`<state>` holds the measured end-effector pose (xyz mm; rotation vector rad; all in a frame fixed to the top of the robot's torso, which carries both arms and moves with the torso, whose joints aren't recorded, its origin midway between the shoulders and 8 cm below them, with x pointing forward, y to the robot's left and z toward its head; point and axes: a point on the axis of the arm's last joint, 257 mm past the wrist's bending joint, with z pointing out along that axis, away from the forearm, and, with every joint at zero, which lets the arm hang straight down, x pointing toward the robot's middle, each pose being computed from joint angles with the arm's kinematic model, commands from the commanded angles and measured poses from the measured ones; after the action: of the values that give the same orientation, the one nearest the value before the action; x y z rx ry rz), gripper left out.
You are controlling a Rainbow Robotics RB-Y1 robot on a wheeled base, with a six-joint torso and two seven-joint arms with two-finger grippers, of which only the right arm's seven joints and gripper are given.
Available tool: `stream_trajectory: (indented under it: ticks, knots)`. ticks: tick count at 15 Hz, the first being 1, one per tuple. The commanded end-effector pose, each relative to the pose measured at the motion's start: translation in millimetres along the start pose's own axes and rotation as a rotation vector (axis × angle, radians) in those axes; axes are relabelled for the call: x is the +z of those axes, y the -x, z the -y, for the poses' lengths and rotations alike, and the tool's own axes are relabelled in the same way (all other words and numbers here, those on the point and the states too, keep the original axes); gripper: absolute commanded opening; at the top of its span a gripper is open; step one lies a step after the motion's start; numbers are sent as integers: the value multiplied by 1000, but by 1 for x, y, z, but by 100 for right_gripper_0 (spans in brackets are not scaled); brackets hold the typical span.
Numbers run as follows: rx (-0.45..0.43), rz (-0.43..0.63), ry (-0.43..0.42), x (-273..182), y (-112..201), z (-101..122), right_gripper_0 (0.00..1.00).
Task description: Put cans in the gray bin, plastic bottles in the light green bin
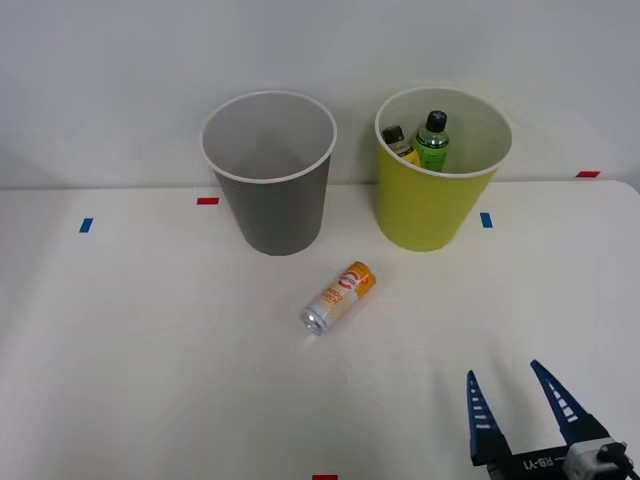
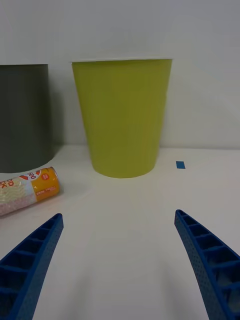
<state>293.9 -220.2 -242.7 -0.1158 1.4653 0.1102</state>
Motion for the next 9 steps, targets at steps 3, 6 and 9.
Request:
stream_trajectory:
  ticks: [3, 6, 9]
  knots:
    - [36, -18, 2, -29, -26, -9, 76]
    - [10, -17, 12, -37, -35, -13, 76]
    - [11, -3, 52, -44, -46, -27, 76]
